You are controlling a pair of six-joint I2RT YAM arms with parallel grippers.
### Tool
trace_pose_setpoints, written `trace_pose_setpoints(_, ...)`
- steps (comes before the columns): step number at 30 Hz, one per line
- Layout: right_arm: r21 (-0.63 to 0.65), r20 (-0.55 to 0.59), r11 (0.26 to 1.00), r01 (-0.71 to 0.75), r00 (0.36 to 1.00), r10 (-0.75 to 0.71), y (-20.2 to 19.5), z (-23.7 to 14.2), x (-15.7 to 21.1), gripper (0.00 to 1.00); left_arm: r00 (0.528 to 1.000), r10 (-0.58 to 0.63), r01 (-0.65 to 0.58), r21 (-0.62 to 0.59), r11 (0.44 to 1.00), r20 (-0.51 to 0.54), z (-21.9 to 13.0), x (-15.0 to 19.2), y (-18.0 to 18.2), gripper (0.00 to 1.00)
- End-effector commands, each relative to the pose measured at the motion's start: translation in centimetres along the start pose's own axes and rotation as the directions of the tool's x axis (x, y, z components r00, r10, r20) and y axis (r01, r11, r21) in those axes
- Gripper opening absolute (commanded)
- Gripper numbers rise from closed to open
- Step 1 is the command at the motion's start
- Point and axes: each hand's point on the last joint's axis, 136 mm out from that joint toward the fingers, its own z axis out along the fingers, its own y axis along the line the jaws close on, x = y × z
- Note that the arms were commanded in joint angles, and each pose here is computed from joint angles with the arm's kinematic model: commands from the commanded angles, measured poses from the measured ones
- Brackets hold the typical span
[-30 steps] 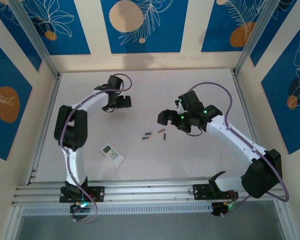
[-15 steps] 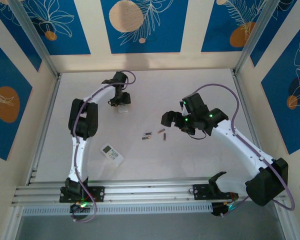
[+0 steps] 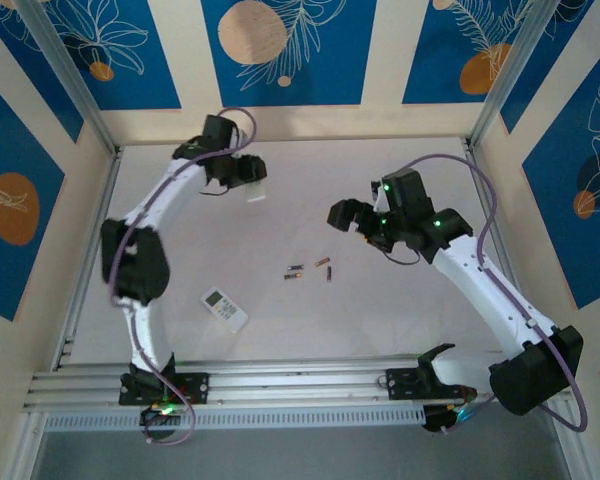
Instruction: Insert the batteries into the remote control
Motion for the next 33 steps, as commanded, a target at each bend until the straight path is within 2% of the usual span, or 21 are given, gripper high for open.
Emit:
trace_pose_setpoints(1,-0.292,0.034,0.952,0.089,0.996,-0.082,7.5,-1.9,-2.2,0.99,0.991,-0.072,0.014,0.447,0.895,0.113,-7.4,-2.2,-9.6,0.47)
trace_pose_setpoints(3,-0.437,0.035,0.890,0.127,0.992,-0.125,11.2,-2.6,-2.9,0.99,0.983,-0.122,0.021,0.574,0.819,0.138,-10.1,-2.6,-12.4,0.46)
trace_pose_setpoints(6,-0.585,0.044,0.792,0.174,0.982,-0.183,15.6,-3.3,-3.5,0.99,0.979,-0.140,0.016,0.635,0.772,0.145,-12.8,-2.0,-15.0,0.47)
trace_pose_setpoints(10,-0.694,0.058,0.695,0.188,0.977,-0.207,19.0,-3.8,-4.3,0.99,0.968,-0.207,0.032,0.750,0.660,0.140,-15.9,-1.7,-17.8,0.46)
trace_pose_setpoints(13,-0.740,0.051,0.653,0.163,0.981,-0.187,20.2,-3.8,-5.0,0.99,0.963,-0.241,0.037,0.823,0.567,0.122,-17.8,-1.7,-19.3,0.45)
trace_pose_setpoints(16,-0.772,0.023,0.621,0.136,0.982,-0.187,21.0,-3.4,-5.1,0.99,0.963,-0.249,0.042,0.853,0.520,0.105,-18.8,-1.6,-20.3,0.44)
trace_pose_setpoints(20,-0.792,-0.011,0.602,0.098,0.985,-0.175,21.4,-3.0,-5.2,0.74,0.962,-0.258,0.040,0.888,0.457,0.089,-20.0,-1.7,-21.4,0.43)
trace_pose_setpoints(23,-0.790,0.022,0.601,0.122,0.985,-0.170,21.5,-3.4,-5.5,0.66,0.963,-0.261,0.045,0.904,0.425,0.074,-20.4,-1.5,-21.9,0.43)
trace_pose_setpoints(26,-0.772,0.053,0.617,0.150,0.984,-0.173,21.4,-3.6,-5.7,0.57,0.966,-0.253,0.054,0.905,0.422,0.061,-20.3,-1.1,-22.1,0.43)
trace_pose_setpoints(31,-0.752,0.061,0.640,0.159,0.983,-0.173,20.8,-3.3,-6.0,0.63,0.972,-0.232,0.055,0.910,0.412,0.046,-20.6,-0.2,-22.9,0.44)
trace_pose_setpoints(33,-0.752,0.067,0.638,0.166,0.982,-0.176,20.9,-3.4,-6.1,0.62,0.973,-0.226,0.053,0.912,0.408,0.044,-20.7,0.0,-23.2,0.44)
